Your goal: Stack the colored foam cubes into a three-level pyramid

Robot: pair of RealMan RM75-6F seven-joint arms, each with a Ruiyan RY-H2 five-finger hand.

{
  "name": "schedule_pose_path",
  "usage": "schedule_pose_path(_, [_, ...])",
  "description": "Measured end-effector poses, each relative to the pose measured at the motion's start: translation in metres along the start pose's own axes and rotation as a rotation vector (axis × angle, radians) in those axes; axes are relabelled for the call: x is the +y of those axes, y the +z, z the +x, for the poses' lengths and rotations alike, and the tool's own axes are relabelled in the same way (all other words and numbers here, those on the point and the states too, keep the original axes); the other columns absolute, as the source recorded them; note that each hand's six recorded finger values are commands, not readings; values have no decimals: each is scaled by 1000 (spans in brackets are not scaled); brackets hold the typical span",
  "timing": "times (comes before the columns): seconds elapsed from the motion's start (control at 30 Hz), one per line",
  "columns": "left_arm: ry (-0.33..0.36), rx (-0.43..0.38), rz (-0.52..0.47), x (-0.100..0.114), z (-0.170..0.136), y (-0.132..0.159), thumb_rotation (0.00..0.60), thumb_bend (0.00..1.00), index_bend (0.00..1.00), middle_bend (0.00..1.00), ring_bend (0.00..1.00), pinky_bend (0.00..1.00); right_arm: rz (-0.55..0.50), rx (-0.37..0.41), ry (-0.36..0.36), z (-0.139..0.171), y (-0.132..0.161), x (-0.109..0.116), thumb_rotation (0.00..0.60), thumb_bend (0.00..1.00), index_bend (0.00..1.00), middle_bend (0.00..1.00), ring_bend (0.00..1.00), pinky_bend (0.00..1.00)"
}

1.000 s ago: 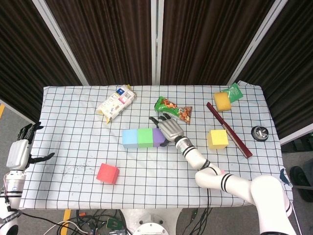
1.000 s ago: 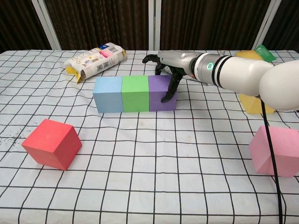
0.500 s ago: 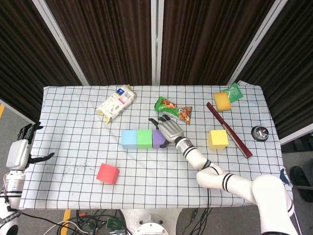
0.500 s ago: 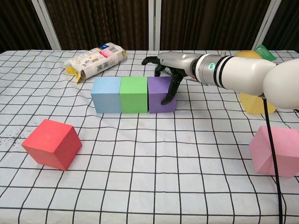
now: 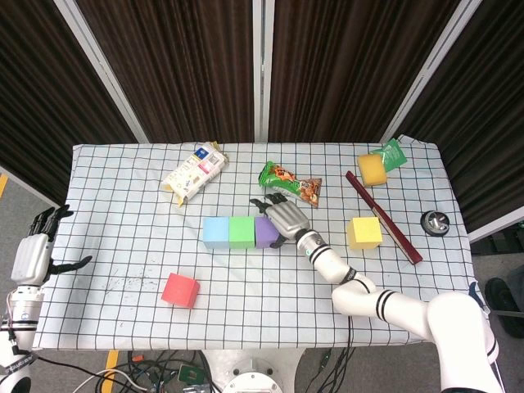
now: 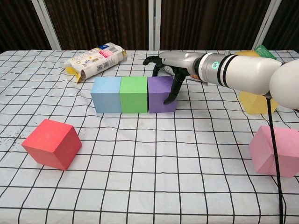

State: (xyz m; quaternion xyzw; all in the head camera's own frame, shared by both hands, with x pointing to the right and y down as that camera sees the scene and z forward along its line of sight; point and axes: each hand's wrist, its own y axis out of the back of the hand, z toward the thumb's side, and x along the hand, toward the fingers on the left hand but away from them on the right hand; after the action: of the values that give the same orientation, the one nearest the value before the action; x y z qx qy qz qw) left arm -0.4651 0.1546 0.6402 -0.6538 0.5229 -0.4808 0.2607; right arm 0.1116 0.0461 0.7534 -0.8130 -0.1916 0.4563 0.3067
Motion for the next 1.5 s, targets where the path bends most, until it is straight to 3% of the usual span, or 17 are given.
schedule_pose_path(0.17, [6,-10,0,2,-1,3,600,0,84,165,27,25,-18,18,-21,7,2,9,600,0,0,175,0,0])
schedule_pose_path(0.4, [14,-27,-1,6,-2,9,600,0,84,165,27,25,-19,48,-87,30,1,39,600,0,0,137,0,0])
schedule_pose_path(0.57, [11,-39,4,6,-3,14,600,0,84,164,27,25,37,19,-133,45,-15,55,600,0,0,80,0,0])
schedule_pose_path(0.7, [8,-41,7,5,-2,16,600,0,84,165,27,25,102,-43,-131,47,-35,53,600,7,0,55,0,0])
schedule_pose_path(0.87, [3,-39,13,4,-2,15,600,0,84,165,27,25,134,-112,-116,38,-53,42,600,158,0,42,0,0])
schedule_pose_path(1.0, [3,-34,13,4,-2,13,600,0,84,164,27,25,135,-145,-96,25,-57,26,600,204,0,38,0,0])
schedule_pose_path(1.5, [-4,-29,11,6,-5,9,600,0,84,164,27,25,99,-140,-90,2,-43,7,600,252,0,38,0,0])
